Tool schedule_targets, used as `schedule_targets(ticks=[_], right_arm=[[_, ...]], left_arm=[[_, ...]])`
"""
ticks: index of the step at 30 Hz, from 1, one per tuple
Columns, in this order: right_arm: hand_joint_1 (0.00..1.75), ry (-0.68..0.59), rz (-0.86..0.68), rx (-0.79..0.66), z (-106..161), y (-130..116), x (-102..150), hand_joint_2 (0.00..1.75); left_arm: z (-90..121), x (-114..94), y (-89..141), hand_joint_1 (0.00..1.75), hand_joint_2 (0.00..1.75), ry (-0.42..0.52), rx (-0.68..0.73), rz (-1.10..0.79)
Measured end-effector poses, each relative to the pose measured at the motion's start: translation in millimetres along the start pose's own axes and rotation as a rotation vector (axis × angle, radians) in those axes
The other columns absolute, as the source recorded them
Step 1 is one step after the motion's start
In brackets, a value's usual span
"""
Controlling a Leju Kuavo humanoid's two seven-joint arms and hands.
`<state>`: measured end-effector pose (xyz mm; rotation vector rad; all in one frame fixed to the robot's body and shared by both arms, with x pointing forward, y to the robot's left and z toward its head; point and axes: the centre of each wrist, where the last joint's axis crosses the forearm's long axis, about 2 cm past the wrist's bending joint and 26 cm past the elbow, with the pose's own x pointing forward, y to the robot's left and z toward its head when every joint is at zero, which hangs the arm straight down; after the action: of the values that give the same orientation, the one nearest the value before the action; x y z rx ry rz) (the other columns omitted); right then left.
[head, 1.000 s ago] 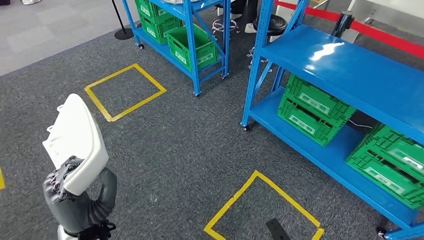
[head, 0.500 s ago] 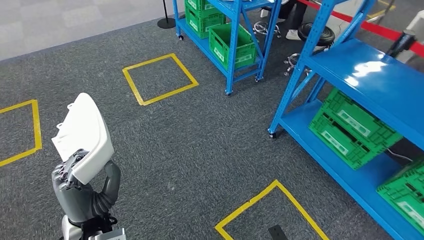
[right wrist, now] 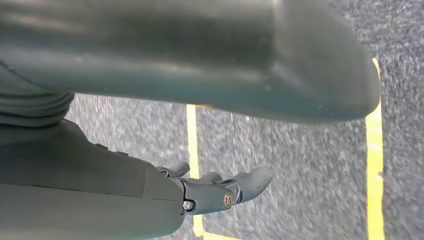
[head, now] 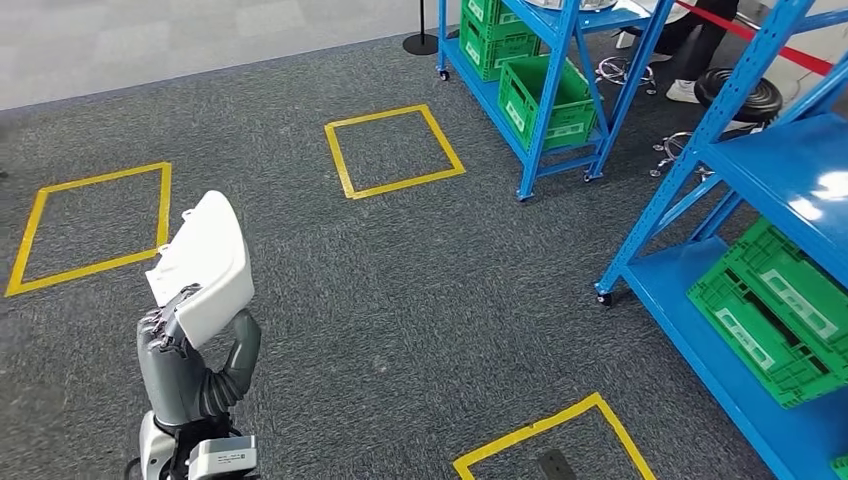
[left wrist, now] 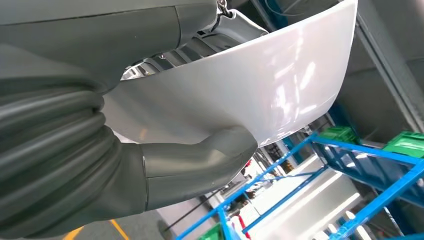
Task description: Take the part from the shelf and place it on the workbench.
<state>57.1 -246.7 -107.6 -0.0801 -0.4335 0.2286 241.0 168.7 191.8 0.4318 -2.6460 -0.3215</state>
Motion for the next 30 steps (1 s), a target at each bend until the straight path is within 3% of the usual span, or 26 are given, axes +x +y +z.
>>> schedule_targets(ticks=[13, 22, 30], right_arm=[[0.0, -0.012, 0.004, 0.005, -1, -1, 3, 0.0], [0.0, -0.019, 0.009, 0.007, -1, -2, 1, 0.0], [0.0, -0.025, 0.033, 0.007, -3, -6, 5, 0.0]], left_arm=[[2, -2, 4, 1.75, 1.75, -0.032, 0.032, -0.031], [8, -2, 2, 1.75, 1.75, -0.022, -0.04, -0.013], [9, 1, 5, 1.75, 1.75, 0.011, 0.067, -0.024]])
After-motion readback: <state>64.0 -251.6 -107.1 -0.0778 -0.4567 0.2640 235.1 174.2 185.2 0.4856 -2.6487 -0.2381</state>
